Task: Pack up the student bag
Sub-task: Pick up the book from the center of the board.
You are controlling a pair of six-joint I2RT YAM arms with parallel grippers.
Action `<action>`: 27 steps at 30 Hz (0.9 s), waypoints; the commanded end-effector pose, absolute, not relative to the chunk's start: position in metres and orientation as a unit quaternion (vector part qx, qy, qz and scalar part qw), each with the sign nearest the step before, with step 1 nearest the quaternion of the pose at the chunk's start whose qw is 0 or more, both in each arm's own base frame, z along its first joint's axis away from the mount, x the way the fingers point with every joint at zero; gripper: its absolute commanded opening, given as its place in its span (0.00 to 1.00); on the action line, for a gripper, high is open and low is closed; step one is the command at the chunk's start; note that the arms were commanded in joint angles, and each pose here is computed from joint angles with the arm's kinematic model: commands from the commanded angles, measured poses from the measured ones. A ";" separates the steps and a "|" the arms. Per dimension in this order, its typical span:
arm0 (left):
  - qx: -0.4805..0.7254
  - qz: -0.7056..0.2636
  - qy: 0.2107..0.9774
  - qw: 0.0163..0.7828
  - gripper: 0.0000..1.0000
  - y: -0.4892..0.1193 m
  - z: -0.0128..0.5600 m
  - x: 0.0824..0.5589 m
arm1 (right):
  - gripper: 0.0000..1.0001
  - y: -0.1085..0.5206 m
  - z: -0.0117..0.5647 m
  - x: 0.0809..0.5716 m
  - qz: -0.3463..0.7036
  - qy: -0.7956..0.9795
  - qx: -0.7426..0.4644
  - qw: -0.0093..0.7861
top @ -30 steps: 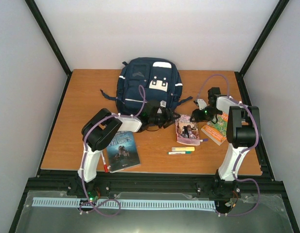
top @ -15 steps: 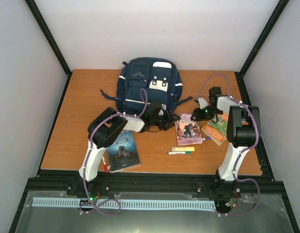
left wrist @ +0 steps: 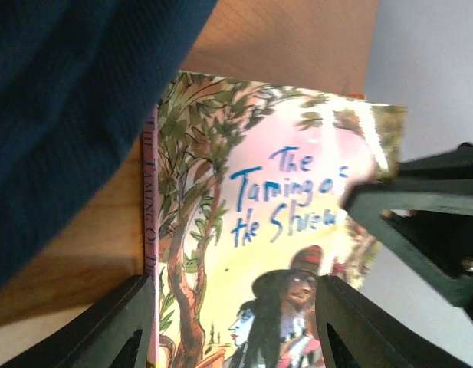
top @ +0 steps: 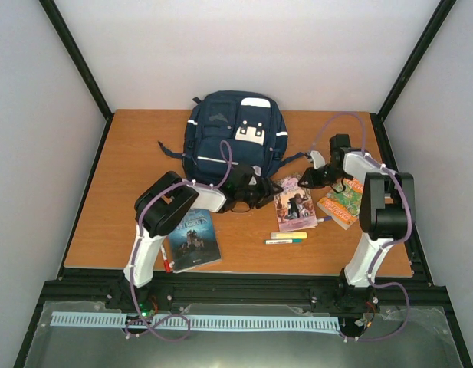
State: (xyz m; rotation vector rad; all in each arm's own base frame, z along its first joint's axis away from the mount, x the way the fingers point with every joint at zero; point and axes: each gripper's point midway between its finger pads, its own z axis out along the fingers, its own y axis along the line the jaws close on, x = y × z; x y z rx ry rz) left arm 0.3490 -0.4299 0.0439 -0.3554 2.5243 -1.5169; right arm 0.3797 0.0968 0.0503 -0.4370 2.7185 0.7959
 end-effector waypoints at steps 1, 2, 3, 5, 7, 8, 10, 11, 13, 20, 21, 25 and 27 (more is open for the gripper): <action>-0.085 -0.512 0.845 0.128 0.60 -0.431 0.070 0.340 | 0.03 0.124 0.094 0.362 0.330 0.913 -0.182 0.158; -0.085 -0.506 0.847 0.136 0.61 -0.427 0.069 0.341 | 0.03 0.124 0.102 0.362 0.331 0.909 -0.187 0.169; -0.084 -0.502 0.850 0.138 0.62 -0.424 0.067 0.339 | 0.03 0.126 0.107 0.362 0.334 0.906 -0.192 0.176; -0.082 -0.498 0.851 0.144 0.63 -0.420 0.066 0.339 | 0.03 0.128 0.114 0.360 0.339 0.900 -0.201 0.186; -0.073 -0.499 0.851 0.146 0.63 -0.420 0.065 0.339 | 0.03 0.130 0.117 0.358 0.348 0.894 -0.208 0.189; -0.069 -0.499 0.851 0.147 0.63 -0.422 0.064 0.339 | 0.03 0.132 0.119 0.358 0.352 0.892 -0.211 0.192; -0.056 -0.508 0.846 0.150 0.63 -0.425 0.064 0.339 | 0.03 0.133 0.120 0.357 0.356 0.889 -0.212 0.193; -0.043 -0.525 0.836 0.151 0.63 -0.430 0.071 0.338 | 0.03 0.133 0.119 0.357 0.358 0.889 -0.211 0.193; -0.017 -0.554 0.818 0.153 0.62 -0.441 0.083 0.338 | 0.03 0.134 0.115 0.357 0.362 0.889 -0.209 0.187; 0.018 -0.613 0.771 0.171 0.47 -0.455 0.118 0.338 | 0.08 0.131 0.095 0.362 0.354 0.899 -0.196 0.168; 0.017 -0.617 0.767 0.173 0.42 -0.454 0.122 0.338 | 0.13 0.129 0.091 0.363 0.348 0.903 -0.192 0.165; 0.017 -0.614 0.763 0.199 0.16 -0.448 0.133 0.340 | 0.30 0.126 0.082 0.366 0.338 0.909 -0.188 0.159; 0.020 -0.608 0.763 0.219 0.08 -0.442 0.141 0.345 | 0.38 0.122 0.083 0.370 0.322 0.913 -0.186 0.167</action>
